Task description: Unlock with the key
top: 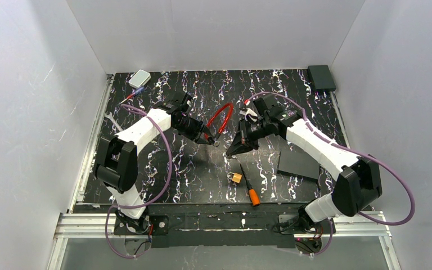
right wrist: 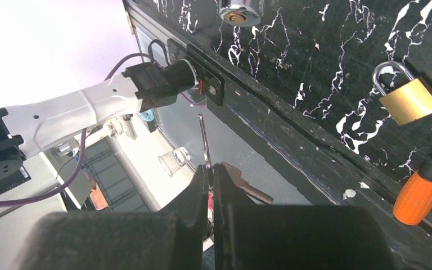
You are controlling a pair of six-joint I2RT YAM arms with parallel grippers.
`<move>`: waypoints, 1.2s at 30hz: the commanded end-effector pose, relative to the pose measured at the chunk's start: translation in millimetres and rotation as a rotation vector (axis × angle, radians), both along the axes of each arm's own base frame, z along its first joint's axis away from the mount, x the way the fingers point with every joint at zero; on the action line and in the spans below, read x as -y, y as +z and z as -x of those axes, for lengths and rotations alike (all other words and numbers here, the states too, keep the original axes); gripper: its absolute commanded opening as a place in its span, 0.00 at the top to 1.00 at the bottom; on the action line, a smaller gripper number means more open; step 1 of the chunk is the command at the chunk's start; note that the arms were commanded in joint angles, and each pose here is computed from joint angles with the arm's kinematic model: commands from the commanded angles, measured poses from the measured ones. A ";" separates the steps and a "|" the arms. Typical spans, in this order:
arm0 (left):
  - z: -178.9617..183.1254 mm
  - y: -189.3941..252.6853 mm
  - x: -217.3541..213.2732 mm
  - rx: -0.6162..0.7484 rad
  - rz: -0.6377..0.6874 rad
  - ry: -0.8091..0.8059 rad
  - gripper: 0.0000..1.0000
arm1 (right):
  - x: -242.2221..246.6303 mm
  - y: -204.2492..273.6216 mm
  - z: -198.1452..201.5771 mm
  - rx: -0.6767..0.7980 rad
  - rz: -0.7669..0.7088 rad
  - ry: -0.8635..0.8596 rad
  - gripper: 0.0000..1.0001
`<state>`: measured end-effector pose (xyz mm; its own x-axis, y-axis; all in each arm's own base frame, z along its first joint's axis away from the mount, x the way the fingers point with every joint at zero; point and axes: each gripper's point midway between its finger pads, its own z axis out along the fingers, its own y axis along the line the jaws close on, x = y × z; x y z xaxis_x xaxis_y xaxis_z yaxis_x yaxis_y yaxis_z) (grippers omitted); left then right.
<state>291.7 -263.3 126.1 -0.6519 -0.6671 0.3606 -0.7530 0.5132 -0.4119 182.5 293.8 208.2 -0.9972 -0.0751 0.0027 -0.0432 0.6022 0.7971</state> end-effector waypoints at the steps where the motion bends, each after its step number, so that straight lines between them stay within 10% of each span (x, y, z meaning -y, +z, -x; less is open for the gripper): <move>1: -2.9 22.2 6.9 0.047 0.067 -0.029 1.00 | -9.6 13.2 -5.8 0.069 -0.062 -0.006 0.99; 36: -3.2 20.4 8.5 0.053 0.081 -0.022 1.00 | -32.4 -25.8 -26.3 0.006 -0.030 0.067 0.99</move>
<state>296.3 -268.0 130.3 -0.6627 -0.6541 0.3646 -0.7413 0.5038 -0.4435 200.1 318.4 169.0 -0.9923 -0.1112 0.0538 -0.0239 0.6002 0.7995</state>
